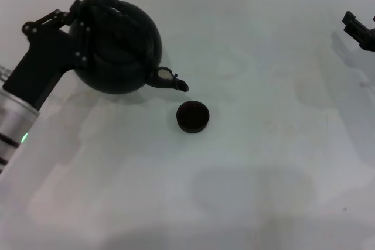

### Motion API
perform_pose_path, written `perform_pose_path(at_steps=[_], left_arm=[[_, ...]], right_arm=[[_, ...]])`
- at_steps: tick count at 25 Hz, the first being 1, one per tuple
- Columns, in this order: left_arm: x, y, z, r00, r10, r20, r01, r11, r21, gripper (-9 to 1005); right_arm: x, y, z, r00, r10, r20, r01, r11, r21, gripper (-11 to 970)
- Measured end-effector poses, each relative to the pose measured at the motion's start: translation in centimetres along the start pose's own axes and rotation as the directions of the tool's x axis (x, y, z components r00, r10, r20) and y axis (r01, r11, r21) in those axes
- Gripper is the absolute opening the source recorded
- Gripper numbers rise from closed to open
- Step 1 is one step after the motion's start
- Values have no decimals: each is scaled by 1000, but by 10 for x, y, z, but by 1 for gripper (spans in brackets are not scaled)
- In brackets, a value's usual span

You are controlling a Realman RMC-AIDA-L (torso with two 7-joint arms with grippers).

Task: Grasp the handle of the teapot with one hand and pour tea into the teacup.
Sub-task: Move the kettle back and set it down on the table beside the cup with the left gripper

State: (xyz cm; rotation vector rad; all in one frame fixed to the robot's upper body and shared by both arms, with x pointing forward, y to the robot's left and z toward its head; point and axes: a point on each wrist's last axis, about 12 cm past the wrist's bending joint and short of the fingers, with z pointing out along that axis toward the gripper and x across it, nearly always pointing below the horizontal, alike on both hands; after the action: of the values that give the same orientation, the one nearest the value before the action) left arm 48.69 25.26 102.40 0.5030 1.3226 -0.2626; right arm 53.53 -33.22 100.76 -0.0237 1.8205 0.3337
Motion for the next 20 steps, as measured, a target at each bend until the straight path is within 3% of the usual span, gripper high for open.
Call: perform_pose_path(at_steps=[6,8,20], left_arm=[[3,-9,-20,994,-110,-2,109,987,-115,134],[5,-12,-28,982,-186,-2,183,969,-166,134],[14,-29,-69,946,-320,-43,292,905,-311,139]], right_arm=[[-1,0,1,1000,-2,3,2,1000,-3,831],[-1,1,1,1000,-2,4,2,1000,-3,831],[-3,0,2,1000,-2,9,2,1000,-1,831]])
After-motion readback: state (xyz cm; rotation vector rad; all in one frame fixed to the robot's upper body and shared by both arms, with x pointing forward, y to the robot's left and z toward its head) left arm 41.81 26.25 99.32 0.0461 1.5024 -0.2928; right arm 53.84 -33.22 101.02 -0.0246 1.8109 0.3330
